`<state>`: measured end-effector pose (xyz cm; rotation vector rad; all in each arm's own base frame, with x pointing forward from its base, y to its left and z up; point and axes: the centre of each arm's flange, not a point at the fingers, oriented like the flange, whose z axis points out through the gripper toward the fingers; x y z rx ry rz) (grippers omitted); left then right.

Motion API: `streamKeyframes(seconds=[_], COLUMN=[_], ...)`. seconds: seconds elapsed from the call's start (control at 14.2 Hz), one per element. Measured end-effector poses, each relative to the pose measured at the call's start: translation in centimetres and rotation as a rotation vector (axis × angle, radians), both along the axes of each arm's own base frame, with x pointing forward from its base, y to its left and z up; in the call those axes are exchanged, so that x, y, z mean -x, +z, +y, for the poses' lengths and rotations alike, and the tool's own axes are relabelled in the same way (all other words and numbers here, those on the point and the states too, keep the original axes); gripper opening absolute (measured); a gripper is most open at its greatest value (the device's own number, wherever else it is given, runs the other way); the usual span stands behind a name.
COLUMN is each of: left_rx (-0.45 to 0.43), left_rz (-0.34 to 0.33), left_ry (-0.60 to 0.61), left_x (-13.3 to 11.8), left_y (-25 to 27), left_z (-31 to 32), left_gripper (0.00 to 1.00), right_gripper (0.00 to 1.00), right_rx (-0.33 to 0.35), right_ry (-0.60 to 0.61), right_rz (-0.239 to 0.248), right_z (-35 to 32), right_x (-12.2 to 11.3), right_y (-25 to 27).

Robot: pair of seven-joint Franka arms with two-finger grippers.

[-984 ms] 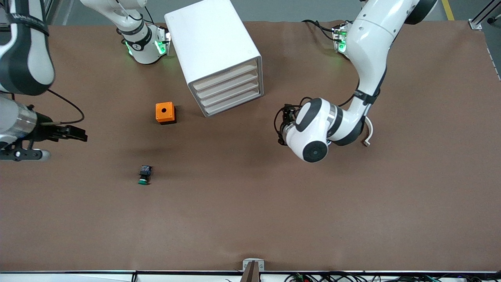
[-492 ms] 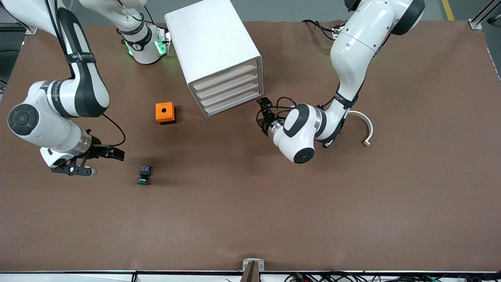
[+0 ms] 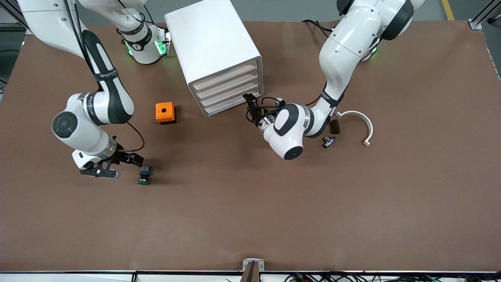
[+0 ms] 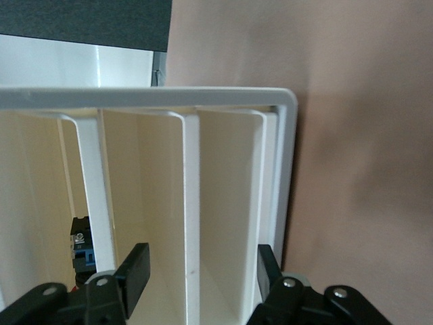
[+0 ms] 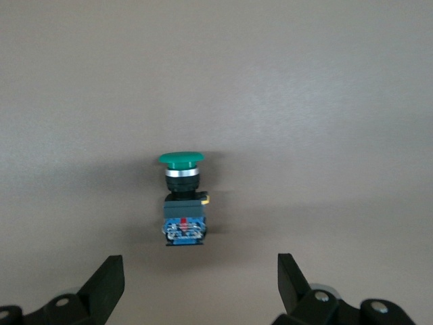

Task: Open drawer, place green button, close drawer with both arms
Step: 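Grasp the drawer front with the left gripper while the right gripper grasps the button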

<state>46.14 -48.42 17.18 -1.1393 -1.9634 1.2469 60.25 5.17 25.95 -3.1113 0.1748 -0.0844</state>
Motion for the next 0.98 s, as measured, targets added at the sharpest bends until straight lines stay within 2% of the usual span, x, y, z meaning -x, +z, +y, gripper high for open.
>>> streamKeyframes(seconds=[0.21, 0.28, 0.49, 0.56, 0.7, 0.77, 0.98], left_rx=[-0.017, -0.019, -0.022, -0.024, -0.028, -0.029, -0.026], left_rz=[0.024, 0.031, 0.033, 0.026, 0.020, 0.021, 0.018], left_ry=[-0.015, -0.018, -0.036, -0.036, -0.036, -0.036, -0.030], left_x=[1.6, 2.1, 3.5, 3.8, 4.1, 4.1, 3.7], left_y=[-0.7, -0.9, -1.2, -1.3, -1.5, -1.6, -1.8], left_z=[-1.3, -1.7, -2.9, -3.3, -3.6, -3.6, -3.3], left_gripper=[0.70, 0.65, 0.60, 0.56, 0.34, 0.34, 0.13], right_gripper=[1.00, 1.00, 1.00, 1.00, 1.00, 1.00, 1.00], right_rx=[0.000, 0.001, 0.001, 0.000, -0.001, -0.001, 0.001], right_ry=[0.006, 0.002, -0.016, -0.020, -0.022, -0.023, -0.025], right_rz=[-0.035, -0.034, -0.038, -0.042, -0.051, -0.053, -0.045], right_z=[0.6, 0.6, 1.0, 1.3, 1.8, 1.8, 1.7], right_x=[0.4, 0.6, 0.7, 0.7, 0.7, 0.7, 0.8], right_y=[-2.7, -3.6, -5.3, -5.7, -6.3, -6.7, -7.7])
